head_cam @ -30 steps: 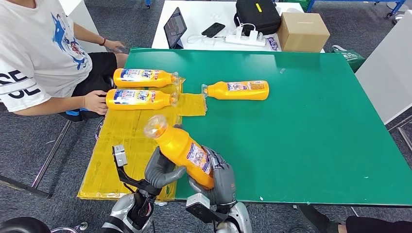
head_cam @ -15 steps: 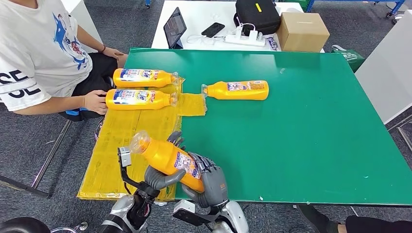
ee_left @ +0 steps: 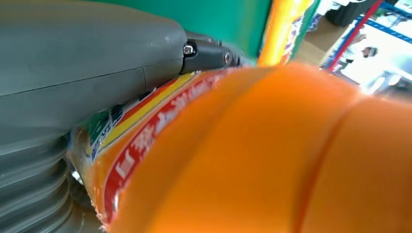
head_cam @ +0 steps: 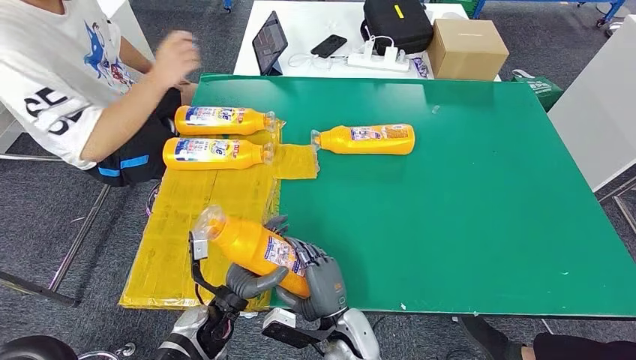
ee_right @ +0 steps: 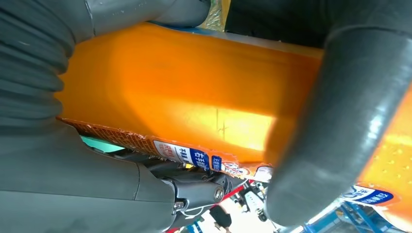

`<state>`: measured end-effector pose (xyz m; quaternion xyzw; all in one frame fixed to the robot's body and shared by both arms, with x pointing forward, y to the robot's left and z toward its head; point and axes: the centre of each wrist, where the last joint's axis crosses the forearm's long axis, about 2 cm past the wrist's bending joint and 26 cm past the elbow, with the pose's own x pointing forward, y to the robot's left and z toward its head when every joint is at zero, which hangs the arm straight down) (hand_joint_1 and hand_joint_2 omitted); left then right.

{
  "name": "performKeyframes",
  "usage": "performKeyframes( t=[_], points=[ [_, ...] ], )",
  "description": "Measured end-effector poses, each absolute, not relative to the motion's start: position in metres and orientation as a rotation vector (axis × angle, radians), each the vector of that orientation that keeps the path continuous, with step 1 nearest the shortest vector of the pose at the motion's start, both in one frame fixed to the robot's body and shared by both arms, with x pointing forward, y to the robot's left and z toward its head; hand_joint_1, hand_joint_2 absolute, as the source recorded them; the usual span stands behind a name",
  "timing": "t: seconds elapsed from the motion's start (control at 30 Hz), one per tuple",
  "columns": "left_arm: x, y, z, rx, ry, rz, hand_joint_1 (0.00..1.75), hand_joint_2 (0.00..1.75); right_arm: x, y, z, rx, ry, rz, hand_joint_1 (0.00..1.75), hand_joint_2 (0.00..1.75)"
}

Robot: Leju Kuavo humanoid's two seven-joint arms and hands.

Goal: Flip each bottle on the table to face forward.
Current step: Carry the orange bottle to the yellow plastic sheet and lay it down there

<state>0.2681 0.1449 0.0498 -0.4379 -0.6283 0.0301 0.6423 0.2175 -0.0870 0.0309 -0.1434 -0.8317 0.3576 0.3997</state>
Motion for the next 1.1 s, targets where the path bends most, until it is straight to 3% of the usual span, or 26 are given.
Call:
performKeyframes(
  t=[0.57, 0.6, 0.67, 0.7, 0.73, 0.8, 1.1],
  points=[
    [0.257, 0.148, 0.061, -1.050, -1.456, 0.280, 1.75, 1.75, 0.224, -0.081, 0.032, -0.335, -2.116, 0.960, 1.75, 1.75],
    [0.257, 0.148, 0.061, -1.048, -1.459, 0.282, 1.75, 1.75, 0.224, -0.081, 0.032, -0.334, -2.117, 0.962, 1.63, 1.75],
    [0.256, 0.149, 0.062, -1.037, -1.464, 0.285, 1.75, 1.75, 0.224, -0.080, 0.032, -0.329, -2.115, 0.957, 0.76, 1.75],
    [0.256, 0.148, 0.062, -1.028, -1.470, 0.283, 1.75, 1.75, 0.224, -0.080, 0.032, -0.322, -2.110, 0.947, 0.32, 1.31],
    [0.257, 0.148, 0.064, -1.016, -1.480, 0.278, 1.75, 1.75, 0.224, -0.079, 0.031, -0.309, -2.102, 0.932, 0.00, 0.87],
    [0.259, 0.146, 0.067, -0.979, -1.512, 0.260, 1.75, 1.75, 0.224, -0.077, 0.030, -0.260, -2.075, 0.893, 0.00, 0.00],
    [0.269, 0.150, 0.087, -0.736, -1.708, 0.209, 1.75, 1.75, 0.224, -0.072, 0.041, -0.060, -1.997, 0.716, 0.00, 0.00]
  ],
)
